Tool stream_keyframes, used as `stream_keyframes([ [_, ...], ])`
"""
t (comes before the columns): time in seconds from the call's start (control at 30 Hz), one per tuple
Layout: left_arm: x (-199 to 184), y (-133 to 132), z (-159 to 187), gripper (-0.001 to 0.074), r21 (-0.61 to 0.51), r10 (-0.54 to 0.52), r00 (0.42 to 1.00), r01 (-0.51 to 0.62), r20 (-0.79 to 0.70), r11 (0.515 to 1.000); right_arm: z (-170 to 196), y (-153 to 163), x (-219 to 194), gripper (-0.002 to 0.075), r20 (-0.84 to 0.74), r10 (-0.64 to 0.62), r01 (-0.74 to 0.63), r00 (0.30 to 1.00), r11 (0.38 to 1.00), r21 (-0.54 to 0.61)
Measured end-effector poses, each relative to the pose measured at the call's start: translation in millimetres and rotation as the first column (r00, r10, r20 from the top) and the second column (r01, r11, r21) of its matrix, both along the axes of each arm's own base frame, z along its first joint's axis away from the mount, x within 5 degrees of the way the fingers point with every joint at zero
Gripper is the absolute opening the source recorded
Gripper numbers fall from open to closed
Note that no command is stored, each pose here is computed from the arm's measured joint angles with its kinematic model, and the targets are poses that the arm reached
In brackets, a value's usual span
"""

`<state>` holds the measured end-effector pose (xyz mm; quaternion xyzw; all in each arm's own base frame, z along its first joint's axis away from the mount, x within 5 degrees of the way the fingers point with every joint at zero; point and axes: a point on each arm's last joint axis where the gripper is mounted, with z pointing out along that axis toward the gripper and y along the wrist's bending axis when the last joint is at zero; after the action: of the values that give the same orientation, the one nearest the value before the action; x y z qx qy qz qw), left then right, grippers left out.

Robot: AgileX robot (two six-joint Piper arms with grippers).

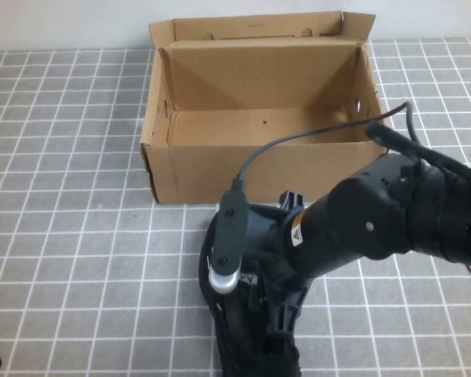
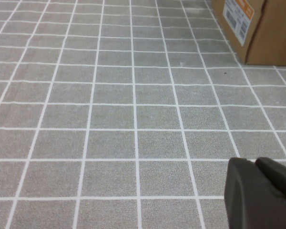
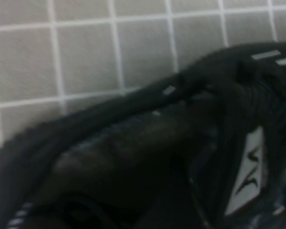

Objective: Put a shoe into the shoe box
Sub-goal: Pick up the shoe from the table

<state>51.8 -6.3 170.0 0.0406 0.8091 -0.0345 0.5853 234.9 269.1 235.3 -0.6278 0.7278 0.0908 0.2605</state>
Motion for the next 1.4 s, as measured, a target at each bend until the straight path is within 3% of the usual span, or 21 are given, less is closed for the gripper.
stream_keyframes([
  [0.3,0.0,0.0,0.0,0.0,0.0,0.0,1.0,0.0,0.0,1.0,-2.6,-3.6,8.0,0.0439,0.053,-0.079,0.081,0.995,0.996,-0.033],
  [0.83,0.0,0.0,0.0,0.0,0.0,0.0,1.0,0.0,0.0,1.0,-0.9,0.0,7.8,0.0391,0.053,-0.095,0.094,0.994,0.996,0.008],
  [1.07,0.0,0.0,0.0,0.0,0.0,0.0,1.0,0.0,0.0,1.0,0.9,1.3,6.6,0.0321,0.046,-0.09,0.09,0.995,0.996,0.003],
  [1.4,0.0,0.0,0.0,0.0,0.0,0.0,1.0,0.0,0.0,1.0,13.7,8.6,4.3,0.0311,0.048,-0.07,0.07,0.996,0.998,0.007],
])
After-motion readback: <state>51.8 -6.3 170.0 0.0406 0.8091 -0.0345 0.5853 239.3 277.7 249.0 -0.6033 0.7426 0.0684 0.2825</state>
